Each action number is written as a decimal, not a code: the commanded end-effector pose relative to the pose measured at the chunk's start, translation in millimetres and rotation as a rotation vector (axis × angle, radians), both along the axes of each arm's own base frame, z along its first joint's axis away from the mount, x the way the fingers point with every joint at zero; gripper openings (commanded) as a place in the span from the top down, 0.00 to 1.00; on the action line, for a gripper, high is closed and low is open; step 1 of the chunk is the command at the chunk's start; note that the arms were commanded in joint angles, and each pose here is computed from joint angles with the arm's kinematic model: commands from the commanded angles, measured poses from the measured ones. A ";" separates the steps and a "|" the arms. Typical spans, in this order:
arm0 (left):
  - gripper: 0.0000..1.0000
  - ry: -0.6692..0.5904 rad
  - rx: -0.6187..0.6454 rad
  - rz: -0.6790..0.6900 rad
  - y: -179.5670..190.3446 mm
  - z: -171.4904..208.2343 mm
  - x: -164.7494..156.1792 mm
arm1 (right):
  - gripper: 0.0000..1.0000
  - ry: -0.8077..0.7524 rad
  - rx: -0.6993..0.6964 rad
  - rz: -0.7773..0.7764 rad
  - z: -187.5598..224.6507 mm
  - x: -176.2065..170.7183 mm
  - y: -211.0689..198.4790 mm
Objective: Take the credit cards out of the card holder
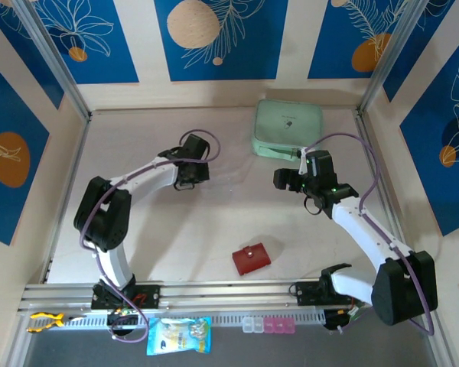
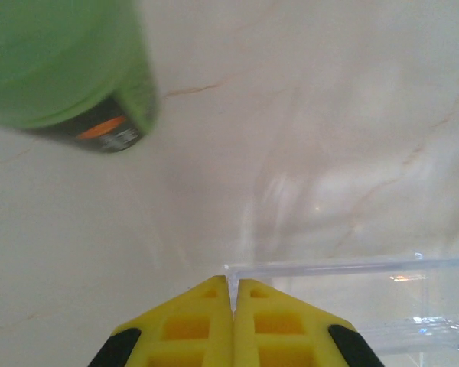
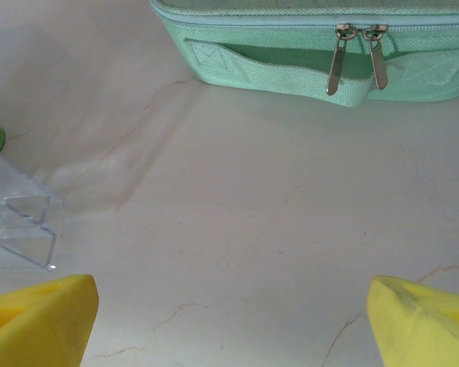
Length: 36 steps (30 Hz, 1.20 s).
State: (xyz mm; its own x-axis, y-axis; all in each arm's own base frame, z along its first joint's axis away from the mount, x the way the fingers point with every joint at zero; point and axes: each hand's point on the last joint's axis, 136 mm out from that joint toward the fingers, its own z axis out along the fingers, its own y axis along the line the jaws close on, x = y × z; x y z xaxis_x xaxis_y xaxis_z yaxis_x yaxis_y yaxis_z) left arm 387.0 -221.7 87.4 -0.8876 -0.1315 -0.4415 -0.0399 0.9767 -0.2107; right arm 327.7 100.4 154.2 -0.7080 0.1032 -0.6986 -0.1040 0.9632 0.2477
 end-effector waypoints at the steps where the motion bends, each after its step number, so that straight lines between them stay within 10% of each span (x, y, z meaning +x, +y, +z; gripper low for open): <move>1: 1.00 -0.015 0.004 -0.062 -24.9 8.1 7.9 | 0.09 -0.020 -0.007 -0.013 8.1 -1.8 -2.0; 16: 1.00 0.038 0.089 -0.213 -87.4 -2.9 22.5 | 0.09 -0.016 -0.030 -0.025 5.7 -8.0 -7.5; 36: 0.87 0.035 0.124 -0.162 -72.3 -4.4 16.7 | 0.09 -0.019 -0.029 -0.018 6.2 -9.8 -6.7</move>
